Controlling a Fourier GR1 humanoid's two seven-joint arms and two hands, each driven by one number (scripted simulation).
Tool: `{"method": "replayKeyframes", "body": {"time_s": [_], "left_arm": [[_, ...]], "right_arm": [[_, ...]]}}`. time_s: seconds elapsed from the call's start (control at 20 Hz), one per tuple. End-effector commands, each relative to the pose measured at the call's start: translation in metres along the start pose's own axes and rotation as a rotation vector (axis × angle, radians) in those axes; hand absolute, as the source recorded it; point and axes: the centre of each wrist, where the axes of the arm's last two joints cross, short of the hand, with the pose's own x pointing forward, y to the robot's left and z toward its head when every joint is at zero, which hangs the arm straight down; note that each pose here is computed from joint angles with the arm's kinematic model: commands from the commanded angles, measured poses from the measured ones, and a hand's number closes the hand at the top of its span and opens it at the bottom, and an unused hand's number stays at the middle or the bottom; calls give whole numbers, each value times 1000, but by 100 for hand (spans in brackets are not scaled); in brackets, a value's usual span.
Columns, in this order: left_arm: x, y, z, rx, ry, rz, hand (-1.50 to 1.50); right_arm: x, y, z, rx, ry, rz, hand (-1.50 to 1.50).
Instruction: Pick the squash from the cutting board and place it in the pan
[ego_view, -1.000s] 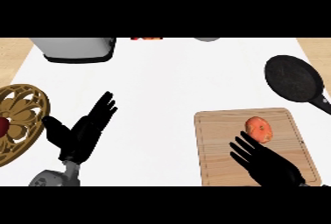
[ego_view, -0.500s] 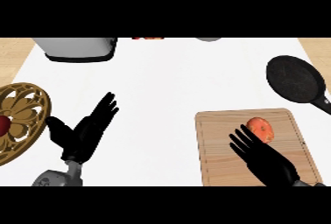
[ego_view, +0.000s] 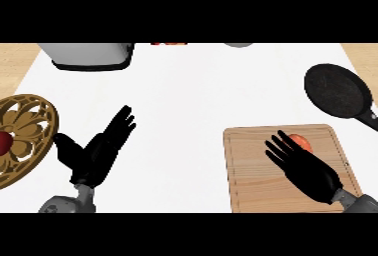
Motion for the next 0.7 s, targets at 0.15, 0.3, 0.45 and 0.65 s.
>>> {"method": "replayKeyframes", "body": {"time_s": [0.15, 0.3, 0.45, 0.65], "left_arm": [[1, 5, 6, 1, -7, 4, 0], [-3, -5, 16, 2, -1, 10, 0], [-3, 8, 2, -8, -8, -3, 0], [-1, 5, 10, -13, 9, -16, 0]], "right_arm": [[-14, 7, -8, 4, -1, 0, -150], [-16, 30, -16, -63, -36, -3, 150], [-11, 22, -36, -140, -70, 96, 150], [-15, 50, -31, -175, -74, 142, 150]]}}
